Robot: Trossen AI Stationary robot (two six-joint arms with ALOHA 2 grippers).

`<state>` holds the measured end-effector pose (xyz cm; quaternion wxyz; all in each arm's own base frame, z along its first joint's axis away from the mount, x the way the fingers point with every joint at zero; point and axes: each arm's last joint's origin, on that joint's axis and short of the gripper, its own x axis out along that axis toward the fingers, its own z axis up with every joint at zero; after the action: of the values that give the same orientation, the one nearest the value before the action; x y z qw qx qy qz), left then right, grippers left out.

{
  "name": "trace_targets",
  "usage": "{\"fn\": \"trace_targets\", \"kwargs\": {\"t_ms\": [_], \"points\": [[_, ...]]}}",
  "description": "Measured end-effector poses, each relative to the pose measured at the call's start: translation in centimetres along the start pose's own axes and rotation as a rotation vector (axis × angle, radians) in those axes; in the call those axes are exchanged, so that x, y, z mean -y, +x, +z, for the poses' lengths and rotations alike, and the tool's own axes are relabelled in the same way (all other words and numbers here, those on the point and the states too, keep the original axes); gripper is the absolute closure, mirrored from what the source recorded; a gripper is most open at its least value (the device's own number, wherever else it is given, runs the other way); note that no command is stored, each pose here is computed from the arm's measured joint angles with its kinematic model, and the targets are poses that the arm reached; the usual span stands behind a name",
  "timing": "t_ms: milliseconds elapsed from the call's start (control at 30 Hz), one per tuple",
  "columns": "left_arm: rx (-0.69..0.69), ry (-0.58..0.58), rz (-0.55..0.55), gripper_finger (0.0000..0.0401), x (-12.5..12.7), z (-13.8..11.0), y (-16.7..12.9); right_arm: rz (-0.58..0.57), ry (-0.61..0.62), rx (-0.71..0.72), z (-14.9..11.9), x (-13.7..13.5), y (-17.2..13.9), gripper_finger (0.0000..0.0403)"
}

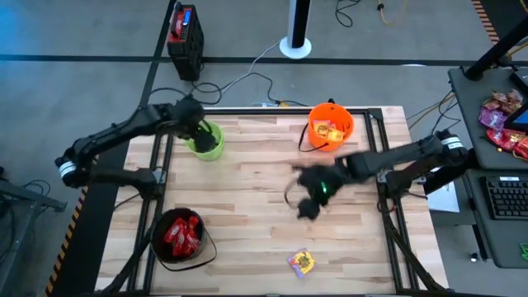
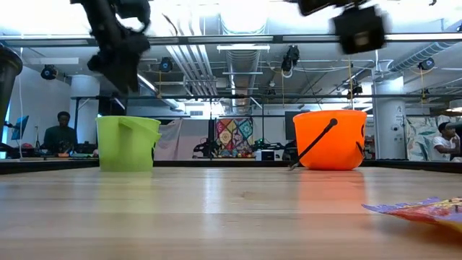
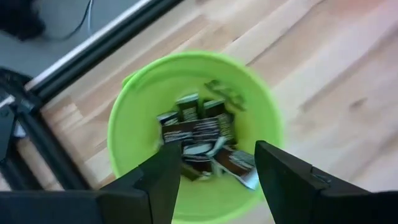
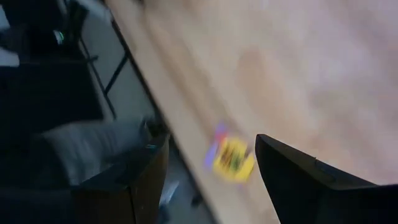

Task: Sort candy by brand, put in halloween buckets
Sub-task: Put the yellow candy into the orange bucket

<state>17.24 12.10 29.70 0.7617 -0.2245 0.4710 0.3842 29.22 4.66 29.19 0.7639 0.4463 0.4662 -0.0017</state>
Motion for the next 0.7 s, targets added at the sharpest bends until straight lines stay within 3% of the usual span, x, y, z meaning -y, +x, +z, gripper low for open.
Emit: {"fn": "trace_targets", "kwargs": {"t_ms": [200, 300, 467, 567, 700], "points": [[0.175, 0.027, -0.119, 0.0214, 1.0, -1.6, -4.0, -0.050, 0.151, -0.185, -6.2, -2.2, 3.8, 0.0170], [0.288, 0.066, -0.227, 0.0214, 2.1, -2.2, -5.9, -0.102, 0.098, -0.235, -9.4, -3.2, 6.8, 0.0171], [0.463, 0.120, -0.430, 0.0214, 4.1, -2.9, -8.7, -0.194, -0.112, -0.217, -13.5, -4.5, 12.2, 0.0183], [0.525, 0.158, -0.521, 0.0214, 5.3, -3.3, -9.7, -0.281, -0.196, -0.162, -14.4, -4.3, 15.4, 0.0186], [0.549, 0.187, -0.559, 0.0214, 6.2, -3.6, -10.2, -0.373, -0.173, -0.125, -14.1, -3.3, 18.9, 0.0186]]}}
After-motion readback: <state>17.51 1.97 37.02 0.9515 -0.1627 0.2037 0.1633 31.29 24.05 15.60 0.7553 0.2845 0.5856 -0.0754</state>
